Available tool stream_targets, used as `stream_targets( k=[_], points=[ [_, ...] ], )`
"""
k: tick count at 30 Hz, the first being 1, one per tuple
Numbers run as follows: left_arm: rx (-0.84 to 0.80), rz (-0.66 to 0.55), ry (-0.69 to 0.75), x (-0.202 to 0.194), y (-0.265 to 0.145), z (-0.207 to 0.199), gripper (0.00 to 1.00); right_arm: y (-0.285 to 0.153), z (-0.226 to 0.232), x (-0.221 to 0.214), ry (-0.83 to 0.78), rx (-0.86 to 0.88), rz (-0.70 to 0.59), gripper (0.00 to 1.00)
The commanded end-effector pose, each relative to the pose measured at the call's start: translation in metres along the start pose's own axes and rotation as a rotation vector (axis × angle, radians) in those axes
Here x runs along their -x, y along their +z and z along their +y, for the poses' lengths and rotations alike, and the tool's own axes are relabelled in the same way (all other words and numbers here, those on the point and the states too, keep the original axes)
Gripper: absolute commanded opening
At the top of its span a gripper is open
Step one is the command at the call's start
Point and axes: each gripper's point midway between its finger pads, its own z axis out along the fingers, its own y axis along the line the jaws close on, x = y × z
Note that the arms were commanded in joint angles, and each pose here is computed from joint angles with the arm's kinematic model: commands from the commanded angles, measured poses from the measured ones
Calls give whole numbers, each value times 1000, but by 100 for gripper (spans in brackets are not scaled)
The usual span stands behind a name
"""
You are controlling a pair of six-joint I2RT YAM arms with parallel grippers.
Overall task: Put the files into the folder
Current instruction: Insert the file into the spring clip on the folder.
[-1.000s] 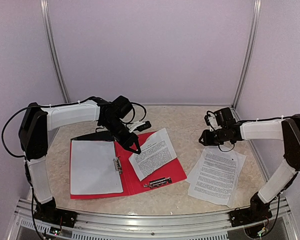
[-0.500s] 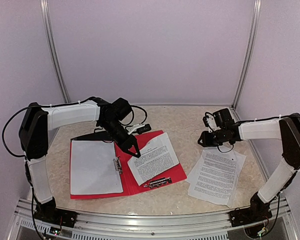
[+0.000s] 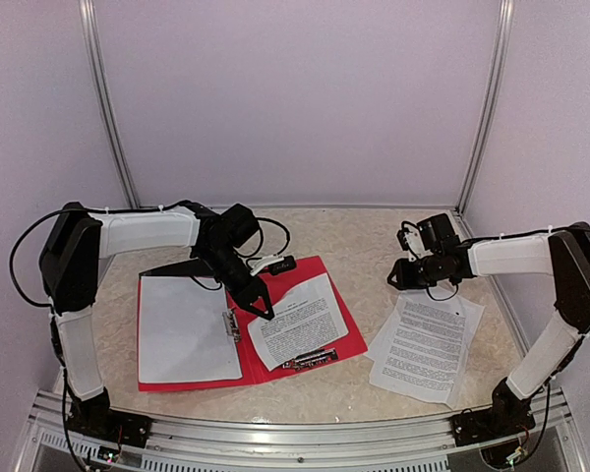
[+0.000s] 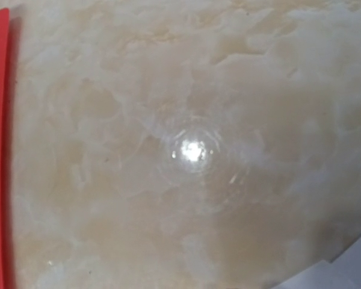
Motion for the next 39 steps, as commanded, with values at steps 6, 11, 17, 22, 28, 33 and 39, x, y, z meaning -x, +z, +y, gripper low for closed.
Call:
stream_targets(
  k=[6,11,17,22,28,33,39],
  points=[
    [-27,-37,23,0,0,16,4,8,10,-3,-10,21,11,30],
    [-45,-61,46,4,-6,15,3,10,11,-6,-9,25,16,30],
    [-69,-60,52,0,-3,13,3,13,12,-9,-8,28,23,30],
    [-88,-53,73,-5,1,9,3,14,13,-10,-10,30,25,30],
    [-114,-33,80,-10,7,7,3,13,13,-10,-11,29,26,30],
    [-141,-17,85,-13,14,2,3,13,13,-10,-12,30,24,30],
    [-170,2,77,-15,23,0,3,14,14,-11,-11,32,25,30]
  ],
)
